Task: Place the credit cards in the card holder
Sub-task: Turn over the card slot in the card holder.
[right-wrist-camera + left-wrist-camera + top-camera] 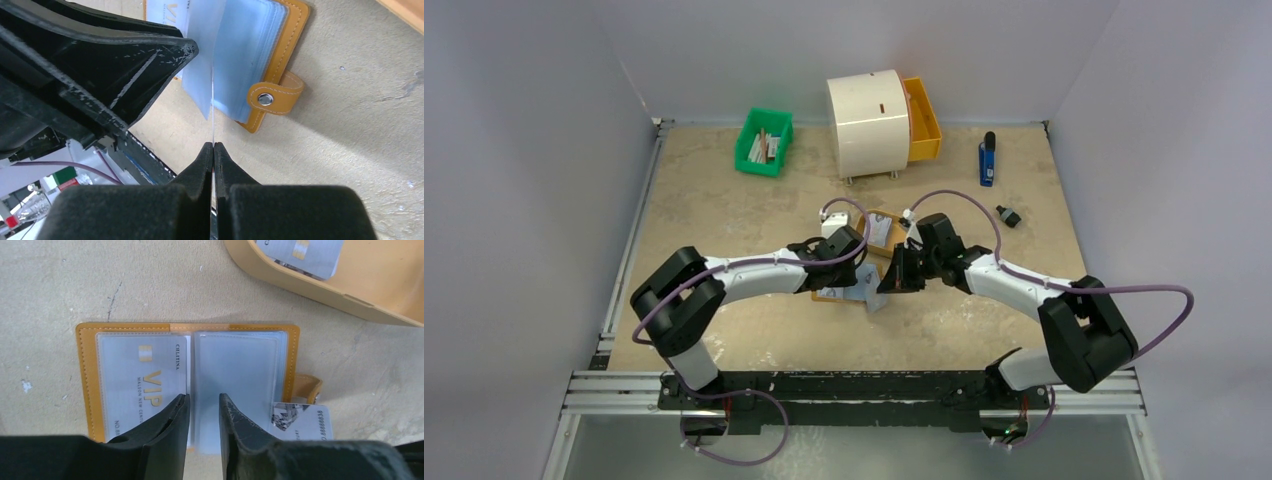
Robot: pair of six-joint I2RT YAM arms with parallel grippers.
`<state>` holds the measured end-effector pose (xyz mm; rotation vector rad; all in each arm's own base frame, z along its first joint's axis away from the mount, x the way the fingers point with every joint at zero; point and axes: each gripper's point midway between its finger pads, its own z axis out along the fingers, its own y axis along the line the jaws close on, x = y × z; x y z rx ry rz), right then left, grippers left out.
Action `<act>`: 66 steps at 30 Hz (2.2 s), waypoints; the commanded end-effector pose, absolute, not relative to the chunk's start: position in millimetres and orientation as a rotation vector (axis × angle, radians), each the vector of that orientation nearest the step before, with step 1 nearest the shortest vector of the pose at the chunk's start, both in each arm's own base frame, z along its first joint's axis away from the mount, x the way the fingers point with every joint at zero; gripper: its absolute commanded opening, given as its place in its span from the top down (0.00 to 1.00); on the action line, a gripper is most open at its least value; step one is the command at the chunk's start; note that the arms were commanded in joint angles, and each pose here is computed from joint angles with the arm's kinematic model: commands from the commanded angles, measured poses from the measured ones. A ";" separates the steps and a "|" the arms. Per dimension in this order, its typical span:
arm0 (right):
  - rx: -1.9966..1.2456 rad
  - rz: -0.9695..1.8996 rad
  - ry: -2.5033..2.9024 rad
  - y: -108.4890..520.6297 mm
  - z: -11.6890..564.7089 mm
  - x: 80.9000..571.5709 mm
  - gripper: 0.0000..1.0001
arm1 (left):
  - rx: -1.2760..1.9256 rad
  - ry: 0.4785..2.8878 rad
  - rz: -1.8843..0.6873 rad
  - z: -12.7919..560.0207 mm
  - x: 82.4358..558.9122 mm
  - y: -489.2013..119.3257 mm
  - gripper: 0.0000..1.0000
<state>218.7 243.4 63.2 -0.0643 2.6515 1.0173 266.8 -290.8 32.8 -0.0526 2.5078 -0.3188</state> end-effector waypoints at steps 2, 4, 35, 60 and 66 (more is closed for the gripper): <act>-0.155 1.095 2.565 258.0 86.1 228.1 1.00 | -0.098 2.434 -0.383 71.3 272.4 -292.6 0.70; -0.164 1.107 2.555 260.5 89.6 228.6 1.00 | -0.108 2.424 -0.393 77.8 271.6 -291.1 0.68; -0.219 1.168 2.553 312.5 90.0 240.2 1.00 | -0.174 2.311 -0.392 112.2 271.8 -266.4 0.65; 0.069 1.098 2.620 295.4 69.7 239.5 1.00 | -0.422 2.347 -0.196 55.1 268.9 -187.8 0.74; 0.120 1.091 2.647 294.6 61.2 240.2 1.00 | -0.433 2.370 -0.195 43.3 264.8 -183.3 0.75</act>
